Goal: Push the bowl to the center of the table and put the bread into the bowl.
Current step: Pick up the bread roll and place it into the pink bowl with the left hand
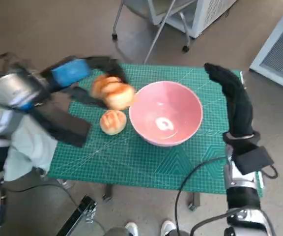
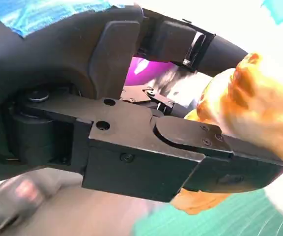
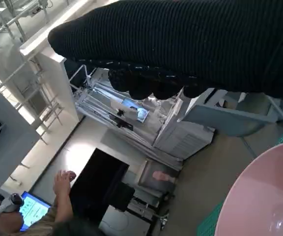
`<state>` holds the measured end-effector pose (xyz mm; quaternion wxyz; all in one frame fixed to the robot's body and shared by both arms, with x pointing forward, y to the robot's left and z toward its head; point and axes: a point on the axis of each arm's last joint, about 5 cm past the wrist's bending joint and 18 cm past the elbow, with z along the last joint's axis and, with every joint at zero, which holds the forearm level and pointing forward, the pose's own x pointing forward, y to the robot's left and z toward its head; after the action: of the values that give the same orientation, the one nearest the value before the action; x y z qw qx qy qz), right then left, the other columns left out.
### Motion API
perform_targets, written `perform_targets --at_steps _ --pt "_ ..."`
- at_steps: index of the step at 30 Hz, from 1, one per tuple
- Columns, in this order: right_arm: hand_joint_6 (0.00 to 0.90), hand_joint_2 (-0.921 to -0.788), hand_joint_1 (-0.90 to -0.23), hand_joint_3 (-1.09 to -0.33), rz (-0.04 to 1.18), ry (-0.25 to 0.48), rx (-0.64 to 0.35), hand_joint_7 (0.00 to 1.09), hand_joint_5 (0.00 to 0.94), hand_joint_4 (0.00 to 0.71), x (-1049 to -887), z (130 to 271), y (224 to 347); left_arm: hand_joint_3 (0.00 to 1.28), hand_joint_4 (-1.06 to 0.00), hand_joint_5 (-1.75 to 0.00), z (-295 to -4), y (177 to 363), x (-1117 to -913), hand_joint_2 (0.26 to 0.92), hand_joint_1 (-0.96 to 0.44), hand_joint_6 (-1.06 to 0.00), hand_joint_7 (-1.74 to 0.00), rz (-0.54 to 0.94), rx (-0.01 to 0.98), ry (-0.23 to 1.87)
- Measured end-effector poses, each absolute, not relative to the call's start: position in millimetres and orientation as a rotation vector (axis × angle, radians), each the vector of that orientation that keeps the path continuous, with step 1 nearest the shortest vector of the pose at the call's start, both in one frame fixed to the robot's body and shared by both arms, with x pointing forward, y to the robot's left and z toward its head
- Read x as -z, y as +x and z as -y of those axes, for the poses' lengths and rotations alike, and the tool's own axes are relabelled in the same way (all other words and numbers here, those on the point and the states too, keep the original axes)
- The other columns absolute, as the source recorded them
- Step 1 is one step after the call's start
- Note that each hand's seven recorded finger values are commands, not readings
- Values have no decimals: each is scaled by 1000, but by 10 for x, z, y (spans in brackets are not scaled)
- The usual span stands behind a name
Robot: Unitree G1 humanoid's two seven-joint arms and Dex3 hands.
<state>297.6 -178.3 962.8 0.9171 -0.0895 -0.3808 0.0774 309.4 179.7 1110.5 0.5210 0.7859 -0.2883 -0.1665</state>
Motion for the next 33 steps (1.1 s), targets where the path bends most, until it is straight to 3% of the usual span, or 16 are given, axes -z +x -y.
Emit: perform_targets --at_steps 10,14,20,24,26,27,28,29,32,33 --pt "-1 -921 -610 -739 784 -184 -161 918 242 198 -9630 1794 2976 71 -644 -1006 -1297 3352 -10915 921 1 -691 -1288 706 526 1861" --pt "-1 -921 -615 -732 789 -189 -161 898 248 195 -9637 1811 2969 89 -628 -1151 -1187 3445 -10818 921 2 -642 -1220 691 554 1862" --pt "-1 -921 -607 -719 793 -187 -163 877 246 191 -9644 1877 2953 124 -580 -1101 -1066 3560 -10633 921 1 -630 -1335 622 591 1890" --pt "-1 -921 -605 -710 792 -177 -161 864 241 192 -9634 1916 2936 123 -580 -1193 -1013 3596 -10505 921 1 -618 -1266 570 619 1905" --pt "-1 -921 -605 -706 790 -170 -158 858 237 194 -9624 1933 2928 222 -442 -1333 -984 3603 -10452 921 1 -529 -1350 547 635 1904" --pt "-1 -921 -605 -705 789 -170 -156 857 237 195 -9620 1941 2925 219 -379 -1162 -971 3605 -10429 919 17 -467 -1200 533 642 1905" --pt "-1 -921 -604 -704 788 -171 -156 854 235 196 -9617 1947 2921 209 -349 -793 -960 3608 -10408 919 41 -429 -882 518 650 1907" --pt "-1 -921 -603 -702 787 -172 -155 852 233 197 -9614 1951 2918 162 -253 -509 -949 3610 -10390 912 37 -362 -606 500 658 1912" --pt "0 -921 -600 -698 786 -175 -151 843 226 202 -9604 1968 2904 72 -89 -167 -914 3615 -10358 882 -42 -247 -242 407 684 1943" --pt "1 -921 -598 -699 785 -176 -149 837 219 206 -9599 1976 2899 61 -71 -133 -902 3617 -10355 875 -64 -231 -205 365 694 1953"
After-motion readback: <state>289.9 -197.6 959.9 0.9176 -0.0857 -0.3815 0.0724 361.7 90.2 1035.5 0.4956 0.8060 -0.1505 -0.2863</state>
